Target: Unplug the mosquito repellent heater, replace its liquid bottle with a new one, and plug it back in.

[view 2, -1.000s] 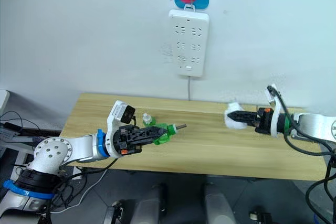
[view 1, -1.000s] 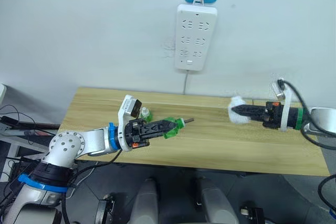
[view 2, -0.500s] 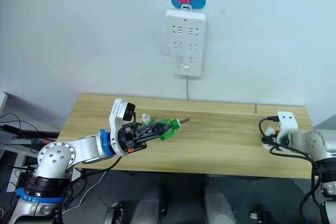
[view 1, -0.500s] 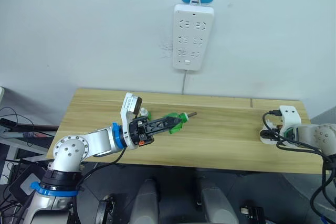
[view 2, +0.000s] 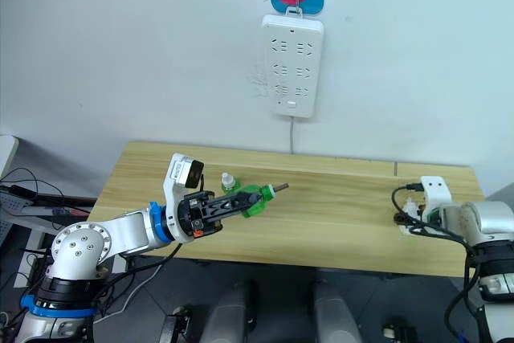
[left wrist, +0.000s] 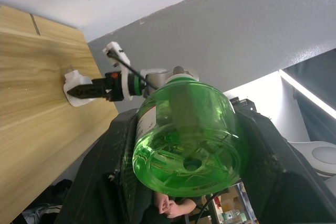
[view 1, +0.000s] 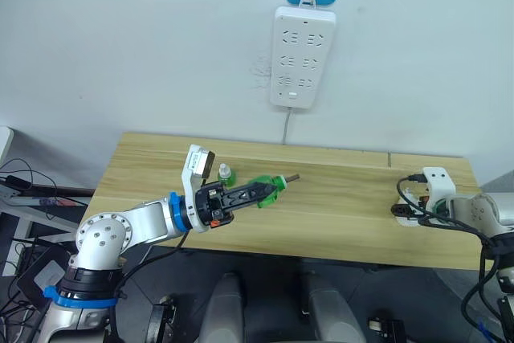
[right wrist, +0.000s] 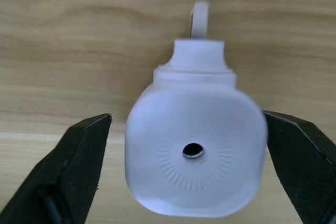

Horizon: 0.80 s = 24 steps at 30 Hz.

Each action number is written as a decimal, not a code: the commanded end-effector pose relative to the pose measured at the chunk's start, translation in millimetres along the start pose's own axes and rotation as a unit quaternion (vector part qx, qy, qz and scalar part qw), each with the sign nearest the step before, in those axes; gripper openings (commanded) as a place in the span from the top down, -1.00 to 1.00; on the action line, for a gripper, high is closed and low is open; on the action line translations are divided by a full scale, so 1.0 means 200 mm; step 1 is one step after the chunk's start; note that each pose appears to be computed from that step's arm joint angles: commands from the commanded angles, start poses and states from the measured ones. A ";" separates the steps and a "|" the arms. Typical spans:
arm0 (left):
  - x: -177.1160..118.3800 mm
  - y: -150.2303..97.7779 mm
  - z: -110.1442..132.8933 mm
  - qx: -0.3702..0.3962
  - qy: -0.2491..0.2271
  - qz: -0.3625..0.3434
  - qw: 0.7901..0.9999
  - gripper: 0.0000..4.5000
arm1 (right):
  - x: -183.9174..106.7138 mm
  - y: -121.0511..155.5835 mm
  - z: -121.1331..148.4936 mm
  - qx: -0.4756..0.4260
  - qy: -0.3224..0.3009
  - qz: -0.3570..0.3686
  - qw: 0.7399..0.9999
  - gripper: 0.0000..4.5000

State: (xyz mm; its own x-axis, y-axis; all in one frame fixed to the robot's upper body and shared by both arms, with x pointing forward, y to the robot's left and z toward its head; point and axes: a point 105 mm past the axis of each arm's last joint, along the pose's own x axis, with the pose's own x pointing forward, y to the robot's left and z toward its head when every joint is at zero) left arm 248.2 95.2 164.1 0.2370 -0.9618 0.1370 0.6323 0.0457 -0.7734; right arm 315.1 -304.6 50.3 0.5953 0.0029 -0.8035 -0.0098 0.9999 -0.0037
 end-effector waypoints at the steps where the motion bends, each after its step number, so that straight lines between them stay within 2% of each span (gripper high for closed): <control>1: -0.02 -0.01 0.02 0.029 -0.006 0.001 1.000 0.00 | -0.16 -0.03 0.10 -0.022 -0.043 -0.006 0.999 -0.99; 2: -0.02 0.01 0.03 0.058 -0.006 0.013 0.998 0.00 | -0.20 -0.01 0.12 -0.036 -0.056 0.000 0.998 -0.99; 3: -0.01 0.05 0.04 0.130 0.000 0.049 0.990 0.00 | -0.25 0.04 0.15 -0.047 -0.071 0.017 0.996 -0.99; 5: 0.00 0.10 0.05 0.246 0.014 0.086 0.965 0.00 | -0.30 0.13 0.18 -0.043 -0.092 0.051 0.994 -0.99; 6: 0.02 0.13 0.07 0.311 0.010 0.103 0.945 0.00 | -0.32 0.22 0.19 -0.025 -0.099 0.099 0.990 -0.99; 7: 0.03 0.15 0.10 0.380 0.005 0.122 0.917 0.00 | -0.35 0.33 0.19 -0.008 -0.103 0.168 0.980 -0.99; 8: 0.06 0.16 0.14 0.448 -0.007 0.137 0.884 0.00 | -0.39 0.46 0.19 0.016 -0.116 0.245 0.962 -0.99; 10: 0.12 0.16 0.18 0.566 -0.010 0.149 0.811 0.00 | -0.46 0.62 0.21 0.072 -0.153 0.354 0.920 -0.99; 13: 0.21 0.12 0.16 0.704 0.000 0.134 0.697 0.00 | -0.55 0.78 0.27 0.136 -0.206 0.445 0.861 -0.99; 15: 0.24 0.10 0.16 0.752 -0.005 0.127 0.647 0.00 | -0.60 0.87 0.30 0.161 -0.217 0.472 0.839 -0.99; 18: 0.27 0.07 0.16 0.789 -0.017 0.110 0.604 0.00 | -0.66 0.97 0.34 0.212 -0.204 0.483 0.825 -0.99; 20: 0.28 0.07 0.16 0.802 -0.022 0.103 0.588 0.00 | -0.68 1.02 0.35 0.230 -0.193 0.488 0.820 -0.99; 24: 0.28 0.08 0.16 0.811 -0.020 0.093 0.577 0.00 | -0.72 1.12 0.37 0.247 -0.191 0.496 0.810 -0.99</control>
State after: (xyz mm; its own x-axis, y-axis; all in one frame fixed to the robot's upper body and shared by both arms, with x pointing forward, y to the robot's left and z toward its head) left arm 299.2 54.3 172.4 0.4399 -0.8852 0.1514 0.4718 0.3713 0.7997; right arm 292.7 -88.0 196.4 0.7040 0.7069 -0.0676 -0.3392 0.4184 0.8425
